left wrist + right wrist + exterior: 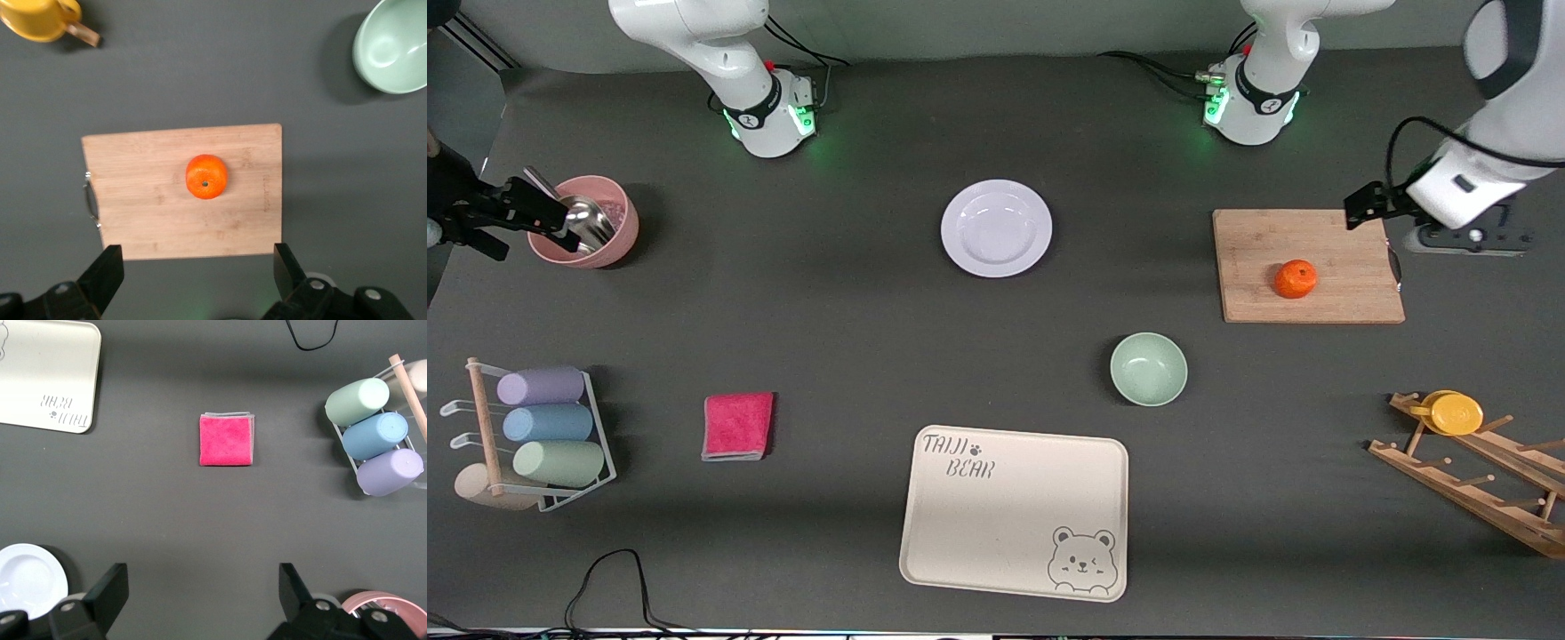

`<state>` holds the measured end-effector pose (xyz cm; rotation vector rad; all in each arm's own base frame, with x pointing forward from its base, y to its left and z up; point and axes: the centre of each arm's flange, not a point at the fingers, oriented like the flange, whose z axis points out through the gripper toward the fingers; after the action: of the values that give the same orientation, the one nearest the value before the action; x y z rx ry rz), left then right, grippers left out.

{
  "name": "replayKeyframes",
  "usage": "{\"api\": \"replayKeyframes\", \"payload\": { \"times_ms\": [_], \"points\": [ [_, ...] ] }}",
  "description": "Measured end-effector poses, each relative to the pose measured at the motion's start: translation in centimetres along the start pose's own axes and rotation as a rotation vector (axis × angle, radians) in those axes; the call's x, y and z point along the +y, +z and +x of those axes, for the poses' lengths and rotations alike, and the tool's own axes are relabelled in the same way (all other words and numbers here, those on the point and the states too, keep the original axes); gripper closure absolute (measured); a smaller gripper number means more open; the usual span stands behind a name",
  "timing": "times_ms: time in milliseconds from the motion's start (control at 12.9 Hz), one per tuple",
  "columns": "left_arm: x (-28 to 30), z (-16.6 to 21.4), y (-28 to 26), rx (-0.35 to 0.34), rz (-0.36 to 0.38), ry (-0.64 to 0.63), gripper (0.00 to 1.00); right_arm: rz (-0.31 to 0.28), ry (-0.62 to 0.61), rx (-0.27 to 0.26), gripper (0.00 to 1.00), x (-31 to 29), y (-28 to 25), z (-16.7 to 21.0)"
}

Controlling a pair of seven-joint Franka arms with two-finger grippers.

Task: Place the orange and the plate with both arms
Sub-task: 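Move the left gripper down over the orange on the cutting board, then close the left gripper on the orange and lift it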

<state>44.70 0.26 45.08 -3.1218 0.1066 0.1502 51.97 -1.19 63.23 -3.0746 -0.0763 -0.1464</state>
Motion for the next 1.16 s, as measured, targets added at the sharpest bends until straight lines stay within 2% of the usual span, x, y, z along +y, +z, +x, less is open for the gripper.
{"api": "replayKeyframes", "payload": {
  "times_ms": [310, 543, 1164],
  "points": [
    [0.4, -3.1, 10.1, 0.059, 0.007, 0.009, 0.00, -0.009, -0.013, -0.003, 0.00, -0.6, 0.1, 0.1],
    [0.4, -5.0, 15.5, 0.118, 0.011, 0.007, 0.00, -0.009, -0.010, -0.003, 0.00, -0.4, 0.1, 0.1],
    [-2.1, -4.3, 25.5, 0.182, 0.023, 0.019, 0.00, -0.009, 0.036, -0.003, 0.00, 0.0, 0.1, 0.0]
  ]
}}
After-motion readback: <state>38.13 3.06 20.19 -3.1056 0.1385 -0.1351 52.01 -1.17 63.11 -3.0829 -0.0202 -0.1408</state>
